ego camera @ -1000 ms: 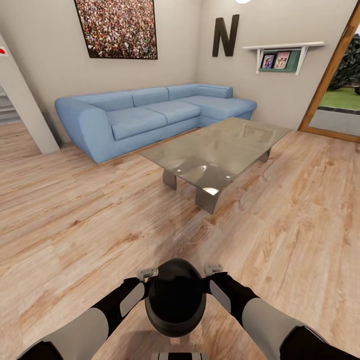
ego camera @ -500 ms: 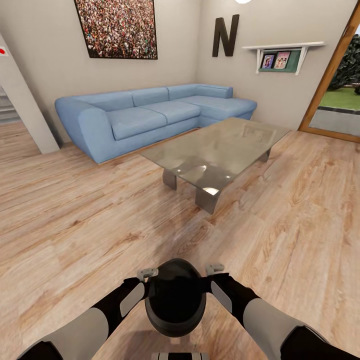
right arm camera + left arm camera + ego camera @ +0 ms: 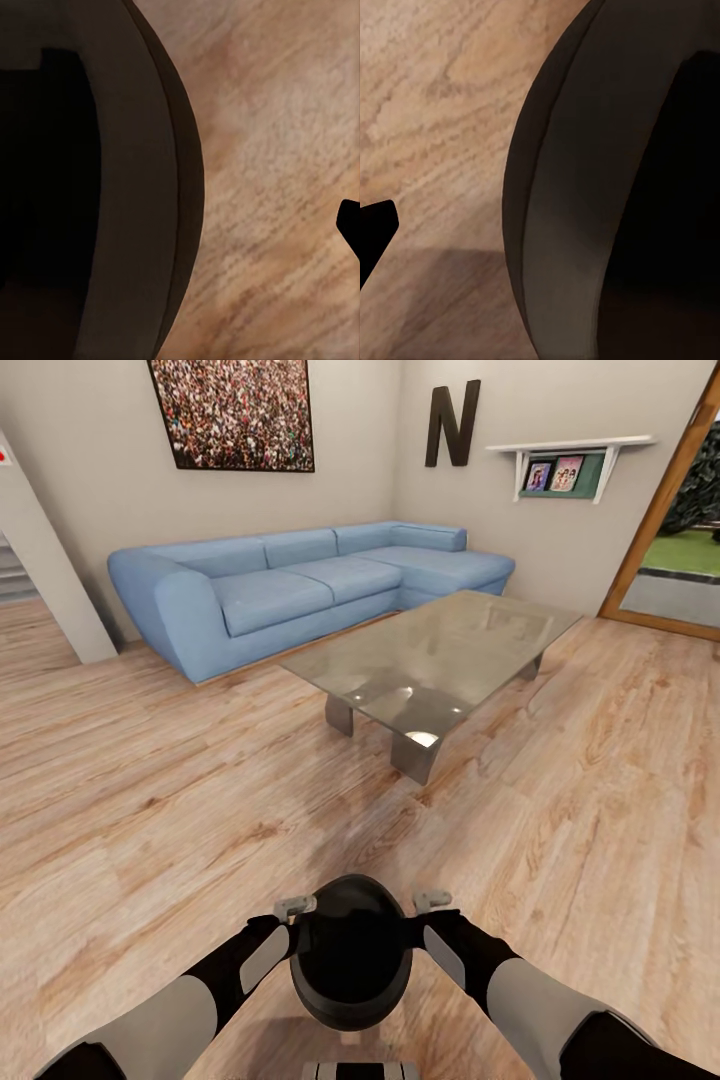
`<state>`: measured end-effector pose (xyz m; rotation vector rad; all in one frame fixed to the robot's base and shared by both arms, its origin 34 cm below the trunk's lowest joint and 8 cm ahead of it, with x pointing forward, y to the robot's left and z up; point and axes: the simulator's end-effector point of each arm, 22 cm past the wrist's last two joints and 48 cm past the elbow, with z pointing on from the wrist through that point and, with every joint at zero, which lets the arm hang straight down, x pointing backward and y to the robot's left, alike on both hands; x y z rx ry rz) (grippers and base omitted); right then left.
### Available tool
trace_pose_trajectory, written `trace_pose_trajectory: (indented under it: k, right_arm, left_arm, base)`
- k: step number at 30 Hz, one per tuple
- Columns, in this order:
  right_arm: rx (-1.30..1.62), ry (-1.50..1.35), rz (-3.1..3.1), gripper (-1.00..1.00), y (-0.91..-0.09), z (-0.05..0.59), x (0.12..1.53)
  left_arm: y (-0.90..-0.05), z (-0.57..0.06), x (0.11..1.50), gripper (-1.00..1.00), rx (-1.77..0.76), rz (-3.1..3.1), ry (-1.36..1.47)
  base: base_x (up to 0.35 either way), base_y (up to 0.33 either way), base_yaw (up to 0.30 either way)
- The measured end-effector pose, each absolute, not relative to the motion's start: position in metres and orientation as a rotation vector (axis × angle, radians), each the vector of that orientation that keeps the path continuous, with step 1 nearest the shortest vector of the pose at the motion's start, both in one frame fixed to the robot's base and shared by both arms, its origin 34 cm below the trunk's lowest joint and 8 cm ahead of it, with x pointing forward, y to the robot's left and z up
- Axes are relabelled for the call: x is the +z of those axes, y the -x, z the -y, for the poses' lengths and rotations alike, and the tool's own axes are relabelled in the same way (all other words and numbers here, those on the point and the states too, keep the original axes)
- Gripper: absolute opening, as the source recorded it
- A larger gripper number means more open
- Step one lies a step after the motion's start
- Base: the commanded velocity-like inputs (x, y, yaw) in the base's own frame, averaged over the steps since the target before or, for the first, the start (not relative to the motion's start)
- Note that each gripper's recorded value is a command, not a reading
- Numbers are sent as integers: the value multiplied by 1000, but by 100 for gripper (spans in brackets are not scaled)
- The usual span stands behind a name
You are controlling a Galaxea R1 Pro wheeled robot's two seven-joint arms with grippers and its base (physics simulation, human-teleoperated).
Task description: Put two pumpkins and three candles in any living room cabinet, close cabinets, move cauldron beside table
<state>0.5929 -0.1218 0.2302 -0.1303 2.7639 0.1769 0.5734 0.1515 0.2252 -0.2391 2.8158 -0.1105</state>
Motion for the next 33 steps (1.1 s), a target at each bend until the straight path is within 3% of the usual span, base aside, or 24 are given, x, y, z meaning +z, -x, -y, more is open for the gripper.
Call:
trace_pose_trajectory:
  k: [30, 31, 32, 33]
  right_arm:
    - [178, 135, -2779, 100, -589, 121, 222]
    - [178, 135, -2779, -100, -589, 121, 222]
    - [178, 135, -2779, -100, -589, 121, 222]
    - [184, 129, -2779, -100, -589, 120, 222]
  left_arm:
    - [-569, -153, 217, 100, -105, -2832, 242]
    - [-569, -153, 217, 100, -105, -2832, 242]
    - [-569, -153, 217, 100, -105, -2832, 242]
    - [-569, -153, 217, -100, -105, -2832, 242]
  base:
    - [0, 0, 0]
    - [0, 0, 0]
    - [0, 0, 0]
    - [0, 0, 0]
